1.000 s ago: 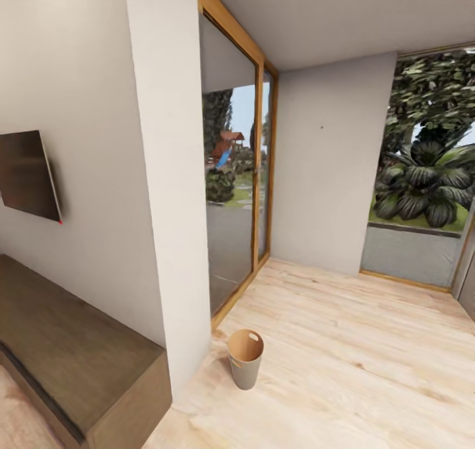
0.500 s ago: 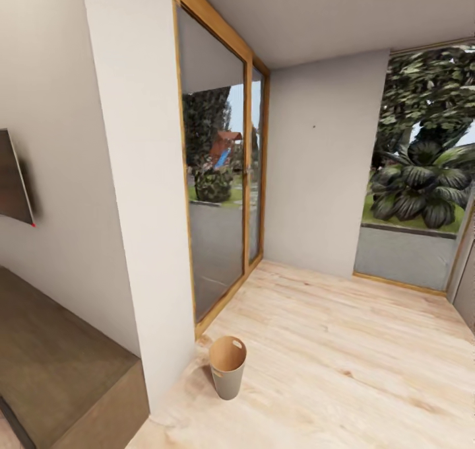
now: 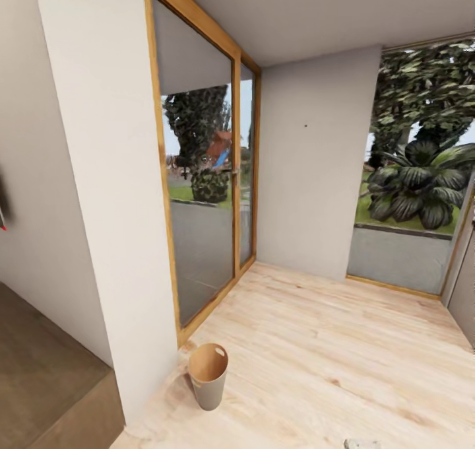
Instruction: Put the three can of soda from the living room inside the tash can in the kitchen.
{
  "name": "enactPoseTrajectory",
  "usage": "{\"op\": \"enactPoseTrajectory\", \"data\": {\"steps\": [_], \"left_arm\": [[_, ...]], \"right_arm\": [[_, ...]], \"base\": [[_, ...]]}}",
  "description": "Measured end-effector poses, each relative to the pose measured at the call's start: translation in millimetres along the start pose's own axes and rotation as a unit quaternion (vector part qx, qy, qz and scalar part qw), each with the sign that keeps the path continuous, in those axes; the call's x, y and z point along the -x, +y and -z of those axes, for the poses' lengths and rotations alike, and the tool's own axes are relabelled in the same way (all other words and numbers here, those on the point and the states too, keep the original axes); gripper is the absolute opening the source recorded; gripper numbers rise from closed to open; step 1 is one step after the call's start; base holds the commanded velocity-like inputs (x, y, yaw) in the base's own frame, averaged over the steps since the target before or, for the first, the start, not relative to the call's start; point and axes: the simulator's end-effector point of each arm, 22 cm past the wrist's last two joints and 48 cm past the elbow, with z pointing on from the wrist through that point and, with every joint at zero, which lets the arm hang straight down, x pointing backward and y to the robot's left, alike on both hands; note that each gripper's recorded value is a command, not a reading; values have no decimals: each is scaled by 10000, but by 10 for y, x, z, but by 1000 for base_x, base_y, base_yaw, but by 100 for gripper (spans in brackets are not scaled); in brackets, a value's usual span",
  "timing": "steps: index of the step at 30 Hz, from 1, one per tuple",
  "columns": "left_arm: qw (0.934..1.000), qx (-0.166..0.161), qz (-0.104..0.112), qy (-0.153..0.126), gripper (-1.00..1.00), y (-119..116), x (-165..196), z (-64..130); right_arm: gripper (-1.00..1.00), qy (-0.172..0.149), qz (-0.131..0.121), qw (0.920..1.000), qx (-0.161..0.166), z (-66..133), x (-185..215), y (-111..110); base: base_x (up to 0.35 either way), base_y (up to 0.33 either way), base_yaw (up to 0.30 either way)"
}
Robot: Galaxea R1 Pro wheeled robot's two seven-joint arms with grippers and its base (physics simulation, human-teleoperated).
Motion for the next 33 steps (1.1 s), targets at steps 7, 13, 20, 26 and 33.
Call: {"op": "enactPoseTrajectory", "data": {"steps": [7, 13, 20, 26, 33], "left_arm": [[10000, -1, 0, -2, 100, -1, 1, 0], [10000, -11, -3, -2, 100, -9, 2, -1], [10000, -11, 0, 2, 100, -10, -1, 0], [10000, -14, 1, 1, 100, -12, -1, 0], [10000, -17, 2, -3, 100, -14, 2, -1]], "right_arm": [[100, 691, -152, 9974, 122, -160, 345, 204], [100, 1007, -231, 9942, 295, -243, 851, 467], [100, 1198, -223, 9921, 309, -268, 1287, 565], [100, 1363, -154, 9901, -294, -352, 1457, 323], [100, 1582, 145, 9860, -507, -433, 1338, 457]], "base": [[146, -284, 0], [145, -266, 0], [128, -197, 0], [88, -80, 0], [21, -2, 0]]}}
